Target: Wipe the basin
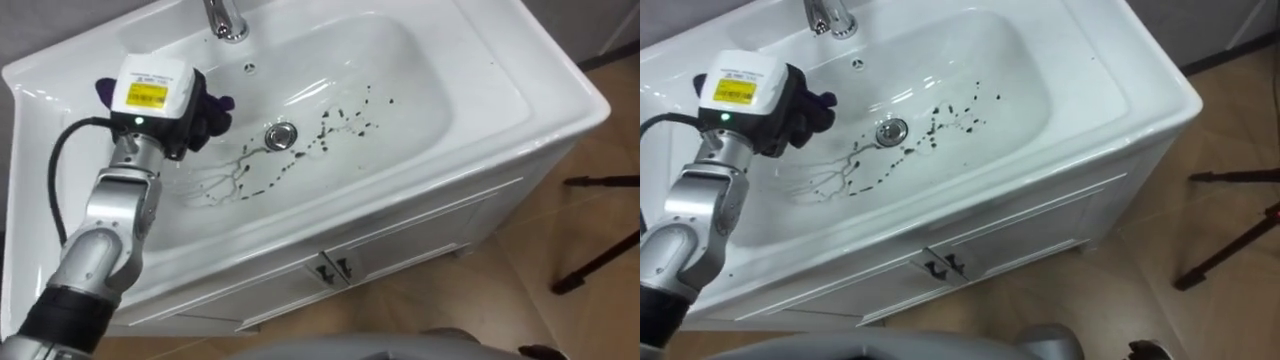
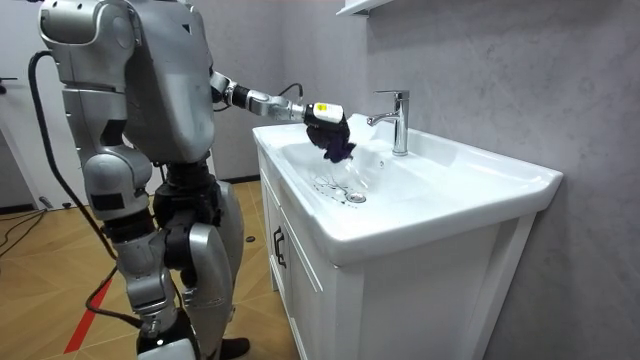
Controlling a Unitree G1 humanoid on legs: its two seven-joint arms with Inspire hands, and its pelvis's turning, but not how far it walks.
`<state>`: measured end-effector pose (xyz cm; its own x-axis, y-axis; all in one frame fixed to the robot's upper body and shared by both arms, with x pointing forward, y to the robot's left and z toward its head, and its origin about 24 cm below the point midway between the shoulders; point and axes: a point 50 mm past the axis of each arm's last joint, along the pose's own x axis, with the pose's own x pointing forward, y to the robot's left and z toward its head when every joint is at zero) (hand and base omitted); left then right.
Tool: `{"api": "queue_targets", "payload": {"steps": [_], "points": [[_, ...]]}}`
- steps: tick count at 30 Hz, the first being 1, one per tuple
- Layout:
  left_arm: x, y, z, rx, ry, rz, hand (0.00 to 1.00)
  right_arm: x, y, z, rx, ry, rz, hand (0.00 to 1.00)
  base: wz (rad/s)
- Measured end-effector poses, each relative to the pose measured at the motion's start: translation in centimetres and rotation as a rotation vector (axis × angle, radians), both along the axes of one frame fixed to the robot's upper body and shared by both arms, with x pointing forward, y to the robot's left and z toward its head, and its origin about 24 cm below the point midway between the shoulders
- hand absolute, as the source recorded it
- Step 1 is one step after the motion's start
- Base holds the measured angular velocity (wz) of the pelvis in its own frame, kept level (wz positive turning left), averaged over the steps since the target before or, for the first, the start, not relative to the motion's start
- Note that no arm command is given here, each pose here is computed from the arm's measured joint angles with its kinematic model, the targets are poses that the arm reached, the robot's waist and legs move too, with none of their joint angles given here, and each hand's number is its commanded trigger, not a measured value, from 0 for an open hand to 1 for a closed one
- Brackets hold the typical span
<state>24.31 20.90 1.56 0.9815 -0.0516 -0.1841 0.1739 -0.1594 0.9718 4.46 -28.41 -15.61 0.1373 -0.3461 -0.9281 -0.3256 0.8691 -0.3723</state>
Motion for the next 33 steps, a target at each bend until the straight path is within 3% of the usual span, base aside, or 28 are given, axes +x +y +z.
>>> {"api": "queue_targets", "payload": {"steps": [12,22,33], "points": [[-0.4,-0.3,-1.0,0.005,0.115,-0.002,1.00,0.3,0.1,0.0,-0.002,-0.010,0.002,0.00,0.03],[-1.4,0.5,-4.0,-0.065,0.317,0.093,1.00,-0.1,0.2,-0.1,-0.005,0.001,-0.001,0.00,0.01],[-1.5,0.5,-4.3,-0.080,0.374,0.115,1.00,-0.1,0.2,-0.1,-0.010,0.016,-0.007,0.00,0.00]]}}
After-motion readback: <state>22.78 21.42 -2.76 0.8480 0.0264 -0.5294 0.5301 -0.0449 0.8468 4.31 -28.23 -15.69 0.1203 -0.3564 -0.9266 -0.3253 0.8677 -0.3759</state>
